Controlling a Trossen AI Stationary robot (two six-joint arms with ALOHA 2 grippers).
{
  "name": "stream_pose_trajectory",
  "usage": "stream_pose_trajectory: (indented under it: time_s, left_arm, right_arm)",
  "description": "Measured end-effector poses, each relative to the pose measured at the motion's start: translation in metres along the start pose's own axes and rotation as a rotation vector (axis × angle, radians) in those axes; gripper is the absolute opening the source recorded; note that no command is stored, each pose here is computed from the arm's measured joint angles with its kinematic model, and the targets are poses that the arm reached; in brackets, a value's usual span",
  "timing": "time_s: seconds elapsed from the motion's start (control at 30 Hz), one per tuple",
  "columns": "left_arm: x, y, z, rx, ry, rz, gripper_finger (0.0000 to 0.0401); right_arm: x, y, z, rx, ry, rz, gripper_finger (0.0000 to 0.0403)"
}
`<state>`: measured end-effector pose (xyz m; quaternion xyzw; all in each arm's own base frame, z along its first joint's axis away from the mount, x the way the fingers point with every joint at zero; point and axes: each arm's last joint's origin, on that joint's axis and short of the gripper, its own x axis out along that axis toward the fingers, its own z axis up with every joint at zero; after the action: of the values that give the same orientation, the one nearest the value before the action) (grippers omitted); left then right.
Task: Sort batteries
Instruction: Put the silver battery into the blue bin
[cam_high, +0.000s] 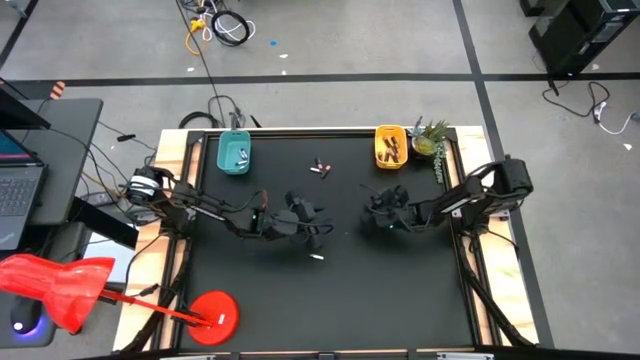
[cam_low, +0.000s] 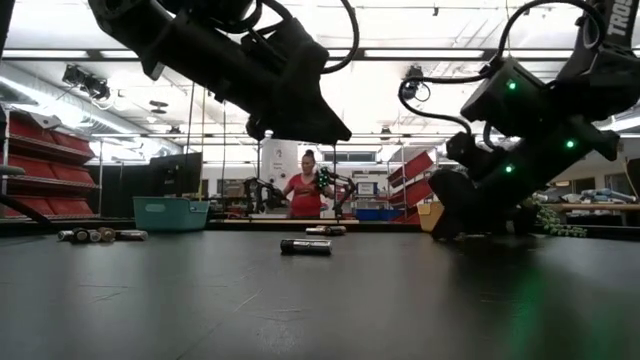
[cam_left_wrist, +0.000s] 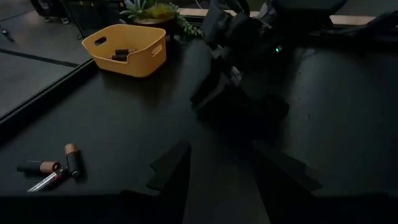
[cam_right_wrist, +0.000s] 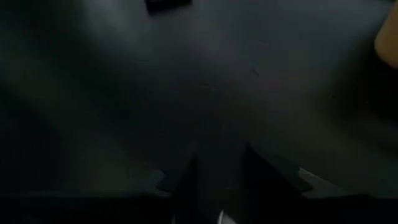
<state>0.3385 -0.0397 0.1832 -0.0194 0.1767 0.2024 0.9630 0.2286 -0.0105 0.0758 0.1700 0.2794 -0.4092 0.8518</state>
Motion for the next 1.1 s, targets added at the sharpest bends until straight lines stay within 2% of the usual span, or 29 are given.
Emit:
stream_pose_trajectory:
  time_s: [0.1, 0.27, 0.3, 0.43, 0.5, 0.53, 0.63, 0.8, 0.97, 1.1]
  left_arm:
    - [0.0, 0.0, -0.001, 0.0, 0.009, 0.002, 0.0175]
    - [0.0, 0.0, -0.001, -0.002, 0.008, 0.002, 0.0175]
    - [0.0, 0.0, -0.001, -0.001, 0.008, 0.002, 0.0175]
    - [0.0, 0.0, -0.001, -0.001, 0.009, 0.003, 0.0175]
    - [0.0, 0.0, -0.001, 0.001, 0.013, 0.003, 0.0175]
    - [0.0, 0.0, -0.002, 0.003, 0.016, 0.002, 0.0175]
    - [-0.001, -0.001, -0.005, 0.021, 0.044, 0.002, 0.0175]
    - [-0.001, -0.001, -0.006, 0.027, 0.053, 0.002, 0.0175]
    - [-0.002, -0.003, -0.003, 0.01, 0.022, -0.008, 0.0175]
    - [-0.002, -0.003, -0.001, 0.012, 0.006, -0.013, 0.0175]
  right_arm:
    - [0.002, 0.001, -0.003, -0.004, 0.007, -0.01, 0.0131]
    - [0.001, 0.004, -0.005, -0.029, 0.016, 0.012, 0.0022]
    - [0.001, 0.004, -0.005, -0.046, 0.017, 0.016, 0.0013]
    - [-0.002, 0.005, -0.001, -0.143, 0.003, 0.052, 0.0011]
    - [-0.012, 0.009, 0.003, -0.243, 0.007, 0.129, 0.0008]
    - [-0.019, 0.013, 0.004, -0.289, 0.027, 0.21, 0.0008]
    - [-0.043, 0.017, 0.014, -0.393, 0.037, 0.365, 0.0021]
    - [-0.079, 0.011, 0.023, -0.472, 0.034, 0.46, 0.0083]
    - [-0.09, -0.01, 0.016, -0.492, 0.181, 0.364, 0.0155]
    - [-0.088, -0.015, 0.012, -0.509, 0.227, 0.311, 0.0192]
